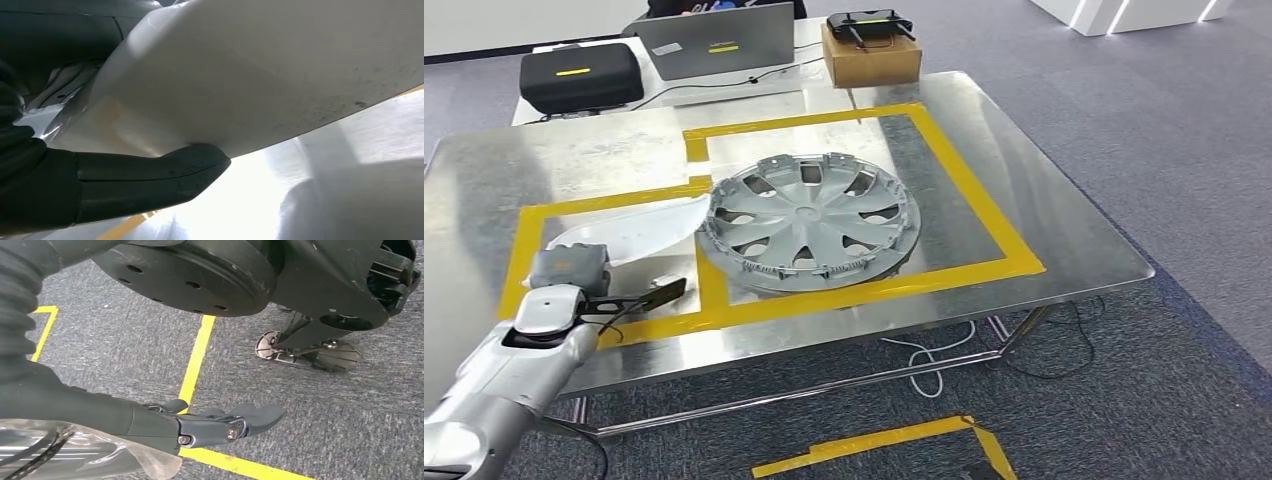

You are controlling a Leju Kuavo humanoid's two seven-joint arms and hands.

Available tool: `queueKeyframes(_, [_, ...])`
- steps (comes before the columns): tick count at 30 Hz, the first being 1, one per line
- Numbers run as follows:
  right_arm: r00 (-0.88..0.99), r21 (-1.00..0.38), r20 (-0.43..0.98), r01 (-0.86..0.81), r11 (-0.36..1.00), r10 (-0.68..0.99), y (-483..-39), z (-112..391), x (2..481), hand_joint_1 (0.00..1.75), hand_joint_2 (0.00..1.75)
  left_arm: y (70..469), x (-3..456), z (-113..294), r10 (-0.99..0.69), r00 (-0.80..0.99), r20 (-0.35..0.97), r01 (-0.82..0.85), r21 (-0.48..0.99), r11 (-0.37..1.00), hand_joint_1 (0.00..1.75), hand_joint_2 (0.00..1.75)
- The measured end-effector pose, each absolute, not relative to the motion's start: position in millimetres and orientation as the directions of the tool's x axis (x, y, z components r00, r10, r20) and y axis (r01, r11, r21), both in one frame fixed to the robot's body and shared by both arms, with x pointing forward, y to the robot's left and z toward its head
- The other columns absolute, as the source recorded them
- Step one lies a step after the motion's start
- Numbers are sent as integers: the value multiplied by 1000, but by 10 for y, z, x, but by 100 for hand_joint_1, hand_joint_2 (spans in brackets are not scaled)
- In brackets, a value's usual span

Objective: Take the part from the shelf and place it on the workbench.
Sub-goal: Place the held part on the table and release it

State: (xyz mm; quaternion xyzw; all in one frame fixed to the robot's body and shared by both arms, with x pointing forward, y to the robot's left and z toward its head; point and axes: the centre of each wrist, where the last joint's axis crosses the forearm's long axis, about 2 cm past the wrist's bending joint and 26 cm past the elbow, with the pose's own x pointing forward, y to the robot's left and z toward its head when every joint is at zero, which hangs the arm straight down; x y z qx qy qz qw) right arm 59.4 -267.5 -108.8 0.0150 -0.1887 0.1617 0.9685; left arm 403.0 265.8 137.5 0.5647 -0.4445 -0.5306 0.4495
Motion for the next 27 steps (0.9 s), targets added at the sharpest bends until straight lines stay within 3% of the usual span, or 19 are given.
queueKeyframes(1, [876,-32,370,-320,947,309,-2675,-1088,594,0,0,2640,4029,1369,-978,45,-202,-26,979,-203,0,175])
queueKeyframes(18, [877,-35,365,-321,946,311,-2675,-1089,587,0,0,2595,4035,1364,-976,74,-203,-42,977,-207,0,175])
queueKeyframes(22, [879,-35,365,-318,948,308,-2675,-1089,584,0,0,2587,4021,1373,-981,58,-188,-85,978,-192,0,0])
queueKeyframes(27, [887,-30,362,-296,955,286,-2675,-1096,531,0,0,2424,3805,1458,-995,-68,-79,-255,965,-59,0,0])
